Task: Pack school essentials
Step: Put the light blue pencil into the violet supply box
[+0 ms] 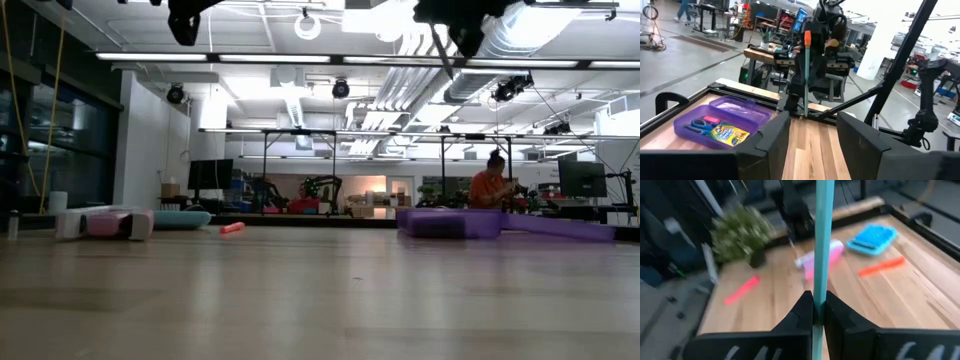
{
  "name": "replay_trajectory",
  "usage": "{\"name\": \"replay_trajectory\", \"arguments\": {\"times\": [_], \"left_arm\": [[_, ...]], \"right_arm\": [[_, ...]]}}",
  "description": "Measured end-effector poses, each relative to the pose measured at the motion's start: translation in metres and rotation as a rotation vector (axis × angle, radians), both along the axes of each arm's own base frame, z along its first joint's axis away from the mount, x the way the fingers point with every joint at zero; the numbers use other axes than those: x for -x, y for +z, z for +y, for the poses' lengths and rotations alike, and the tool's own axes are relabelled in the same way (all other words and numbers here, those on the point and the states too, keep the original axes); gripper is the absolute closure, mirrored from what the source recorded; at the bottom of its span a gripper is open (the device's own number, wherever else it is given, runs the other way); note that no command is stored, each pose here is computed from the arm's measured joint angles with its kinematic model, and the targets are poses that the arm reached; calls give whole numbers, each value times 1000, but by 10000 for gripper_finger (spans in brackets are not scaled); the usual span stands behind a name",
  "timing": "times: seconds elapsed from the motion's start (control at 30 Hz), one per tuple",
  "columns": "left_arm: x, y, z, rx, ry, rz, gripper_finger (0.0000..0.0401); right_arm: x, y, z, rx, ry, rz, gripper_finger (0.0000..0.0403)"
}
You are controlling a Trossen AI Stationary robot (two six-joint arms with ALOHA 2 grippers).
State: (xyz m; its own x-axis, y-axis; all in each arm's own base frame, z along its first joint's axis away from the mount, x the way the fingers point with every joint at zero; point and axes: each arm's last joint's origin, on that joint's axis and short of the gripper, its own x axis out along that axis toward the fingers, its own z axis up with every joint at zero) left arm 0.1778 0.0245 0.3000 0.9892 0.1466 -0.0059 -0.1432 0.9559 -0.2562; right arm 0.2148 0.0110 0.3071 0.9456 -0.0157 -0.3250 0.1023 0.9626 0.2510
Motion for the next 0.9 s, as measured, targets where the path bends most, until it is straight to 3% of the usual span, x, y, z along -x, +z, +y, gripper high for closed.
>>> {"name": "replay_trajectory", "arguments": {"times": [0.2, 0.3, 0.43, 0.53, 0.7, 0.9], "left_arm": [[0, 0, 0, -26, 0, 2, 274], [0, 0, 0, -44, -1, 7, 309], [1, 1, 0, -66, 0, 5, 386], [2, 2, 0, -73, 28, -4, 391], [2, 2, 1, -72, 62, 0, 398], [3, 2, 2, -72, 92, 1, 401]], "right_arm": [[18, -6, 1, -39, 0, -166, 402], [19, -6, 1, -29, 0, -175, 402], [19, -6, 0, -23, -3, -173, 402], [19, -6, -2, -24, -56, -175, 402], [24, -3, -29, -127, -483, -148, 402], [41, -26, -72, -265, -832, 124, 402]]}}
